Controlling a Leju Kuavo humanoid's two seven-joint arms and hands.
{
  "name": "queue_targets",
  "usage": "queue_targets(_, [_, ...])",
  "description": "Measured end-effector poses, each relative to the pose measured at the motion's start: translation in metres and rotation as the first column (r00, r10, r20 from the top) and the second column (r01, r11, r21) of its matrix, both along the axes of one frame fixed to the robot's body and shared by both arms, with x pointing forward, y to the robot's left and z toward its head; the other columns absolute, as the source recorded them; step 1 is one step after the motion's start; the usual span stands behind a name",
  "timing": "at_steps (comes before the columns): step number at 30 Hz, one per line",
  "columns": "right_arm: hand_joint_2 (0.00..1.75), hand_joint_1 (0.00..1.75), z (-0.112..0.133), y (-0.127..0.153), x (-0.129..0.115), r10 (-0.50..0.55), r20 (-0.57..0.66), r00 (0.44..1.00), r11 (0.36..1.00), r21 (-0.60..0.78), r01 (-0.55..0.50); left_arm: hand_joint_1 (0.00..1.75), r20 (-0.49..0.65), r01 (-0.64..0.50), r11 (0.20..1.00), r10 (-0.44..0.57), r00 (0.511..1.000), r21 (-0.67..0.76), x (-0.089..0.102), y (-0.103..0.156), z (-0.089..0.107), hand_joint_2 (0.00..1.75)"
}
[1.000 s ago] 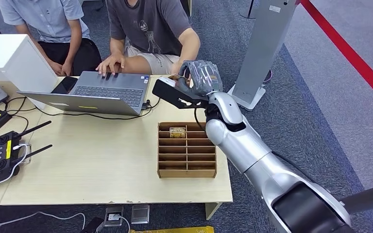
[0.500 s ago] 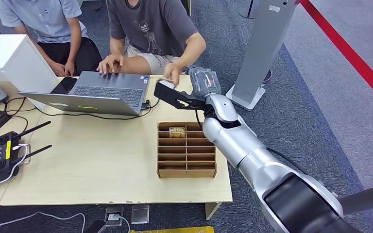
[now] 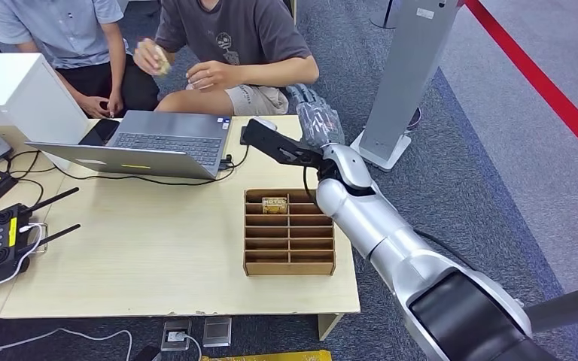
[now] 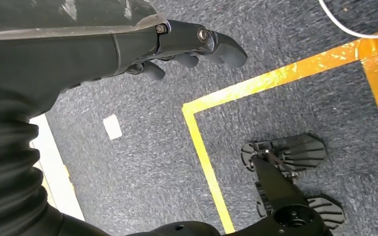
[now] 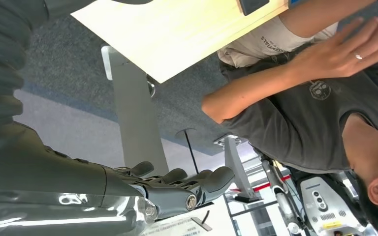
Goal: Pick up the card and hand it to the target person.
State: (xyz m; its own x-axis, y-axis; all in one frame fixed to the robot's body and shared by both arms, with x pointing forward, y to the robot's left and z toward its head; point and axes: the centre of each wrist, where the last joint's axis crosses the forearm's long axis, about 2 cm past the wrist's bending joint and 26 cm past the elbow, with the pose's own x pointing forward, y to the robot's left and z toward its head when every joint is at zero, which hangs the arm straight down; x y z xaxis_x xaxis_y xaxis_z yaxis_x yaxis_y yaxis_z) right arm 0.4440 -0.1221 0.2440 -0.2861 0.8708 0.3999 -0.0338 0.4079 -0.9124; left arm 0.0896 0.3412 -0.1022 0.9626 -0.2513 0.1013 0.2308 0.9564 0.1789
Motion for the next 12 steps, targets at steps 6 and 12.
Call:
queue_targets(6, [1.75,0.0,-0.019,-0.023,-0.016,-0.037,-0.069,0.997,0.994,0.097,0.044,0.0,-0.013,-0.012,1.0,0.012,1.0,0.0,-0.012,0.001,-0.002,1.75])
queue_targets(12, [1.75,0.0,-0.032,-0.043,-0.042,0.0,-0.114,0.993,0.976,0.218,0.025,0.0,-0.009,-0.02,1.0,0.02,1.0,-0.001,-0.018,0.001,-0.003,1.75])
